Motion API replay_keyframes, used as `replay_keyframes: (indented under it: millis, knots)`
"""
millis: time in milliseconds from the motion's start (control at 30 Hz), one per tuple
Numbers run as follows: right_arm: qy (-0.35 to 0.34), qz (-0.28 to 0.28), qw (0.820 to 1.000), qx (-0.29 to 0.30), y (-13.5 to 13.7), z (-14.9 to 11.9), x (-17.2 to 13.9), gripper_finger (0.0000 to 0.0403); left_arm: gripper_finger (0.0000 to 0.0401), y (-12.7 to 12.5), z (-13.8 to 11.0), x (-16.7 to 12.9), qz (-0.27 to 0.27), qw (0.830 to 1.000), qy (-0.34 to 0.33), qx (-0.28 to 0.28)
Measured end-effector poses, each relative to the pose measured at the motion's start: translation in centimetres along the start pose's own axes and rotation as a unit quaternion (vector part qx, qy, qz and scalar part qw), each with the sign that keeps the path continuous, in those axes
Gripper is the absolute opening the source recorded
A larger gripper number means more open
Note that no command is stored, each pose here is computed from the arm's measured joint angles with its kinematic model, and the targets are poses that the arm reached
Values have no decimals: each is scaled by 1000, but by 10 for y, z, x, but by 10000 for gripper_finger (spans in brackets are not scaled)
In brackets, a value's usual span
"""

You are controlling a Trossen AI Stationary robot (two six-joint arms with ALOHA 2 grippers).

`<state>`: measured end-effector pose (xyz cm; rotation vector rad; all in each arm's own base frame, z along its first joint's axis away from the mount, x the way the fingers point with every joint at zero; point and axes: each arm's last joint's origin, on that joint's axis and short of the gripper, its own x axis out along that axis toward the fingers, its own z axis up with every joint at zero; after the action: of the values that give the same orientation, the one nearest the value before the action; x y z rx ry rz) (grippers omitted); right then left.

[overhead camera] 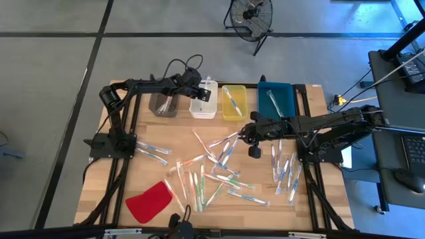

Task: Pick & Place Toothbrushes
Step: Put the violet toothbrush into the white bin

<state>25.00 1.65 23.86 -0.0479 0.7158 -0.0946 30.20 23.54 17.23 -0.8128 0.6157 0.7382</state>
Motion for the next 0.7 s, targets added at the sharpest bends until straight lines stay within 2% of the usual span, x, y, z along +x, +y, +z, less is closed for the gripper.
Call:
replay_keyframes:
  millis: [267, 433, 700]
  knots:
    - [2, 0, 1000, 0, 0, 0, 0, 62, 98, 1, 0, 0, 10, 1000, -7, -16]
    - [28, 3, 1000, 10, 2, -6, -1, 49, 122, 0, 1, 0, 7, 1000, -10, -10]
    - [79, 11, 996, 31, 12, -16, -3, 34, 130, -9, 10, -14, -30, 998, -39, 26]
